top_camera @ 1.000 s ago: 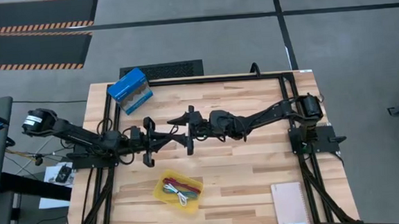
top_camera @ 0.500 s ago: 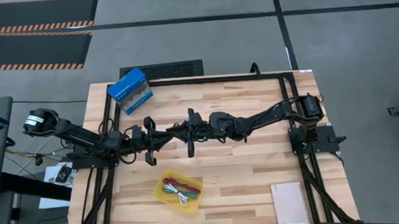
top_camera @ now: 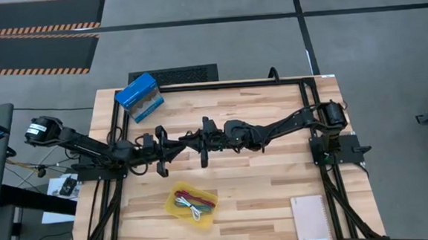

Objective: Pick and place USB-C Cables
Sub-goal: Put the black charger cable into the yellow transparent bin

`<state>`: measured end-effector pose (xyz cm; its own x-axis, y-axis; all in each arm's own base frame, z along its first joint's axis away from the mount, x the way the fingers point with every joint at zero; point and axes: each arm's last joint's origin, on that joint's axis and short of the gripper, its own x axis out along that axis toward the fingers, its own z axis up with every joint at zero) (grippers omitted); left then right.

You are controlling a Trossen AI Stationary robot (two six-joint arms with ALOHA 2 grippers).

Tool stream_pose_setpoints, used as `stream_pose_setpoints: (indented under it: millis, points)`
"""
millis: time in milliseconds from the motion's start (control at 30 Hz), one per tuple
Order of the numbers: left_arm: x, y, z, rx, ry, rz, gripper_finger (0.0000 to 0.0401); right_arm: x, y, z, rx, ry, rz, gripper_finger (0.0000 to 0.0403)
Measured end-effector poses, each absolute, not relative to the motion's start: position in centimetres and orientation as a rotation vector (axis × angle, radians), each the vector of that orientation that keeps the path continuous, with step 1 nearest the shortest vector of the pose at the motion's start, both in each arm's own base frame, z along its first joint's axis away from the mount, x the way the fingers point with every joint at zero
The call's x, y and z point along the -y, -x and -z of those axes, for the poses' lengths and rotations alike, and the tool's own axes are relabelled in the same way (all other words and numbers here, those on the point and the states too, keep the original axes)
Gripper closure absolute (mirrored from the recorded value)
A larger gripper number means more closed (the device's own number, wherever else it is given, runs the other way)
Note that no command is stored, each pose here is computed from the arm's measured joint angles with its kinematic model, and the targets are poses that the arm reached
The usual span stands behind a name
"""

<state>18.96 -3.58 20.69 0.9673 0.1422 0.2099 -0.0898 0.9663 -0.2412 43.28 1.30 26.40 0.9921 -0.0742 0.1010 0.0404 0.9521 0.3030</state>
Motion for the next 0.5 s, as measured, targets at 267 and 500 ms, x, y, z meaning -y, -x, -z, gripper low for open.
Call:
stream_pose_setpoints:
  millis: [267,500]
  points:
    - [3.7,-19.1,-19.9,0.152,0.238,-0.112,0.0253,-0.6,-41.9,-29.1,0.115,-0.29,0.119,0.0384]
    - [3.7,-19.1,-19.4,0.102,0.287,-0.116,0.0201,-0.2,-39.6,-31.9,0.049,-0.259,0.15,0.0384]
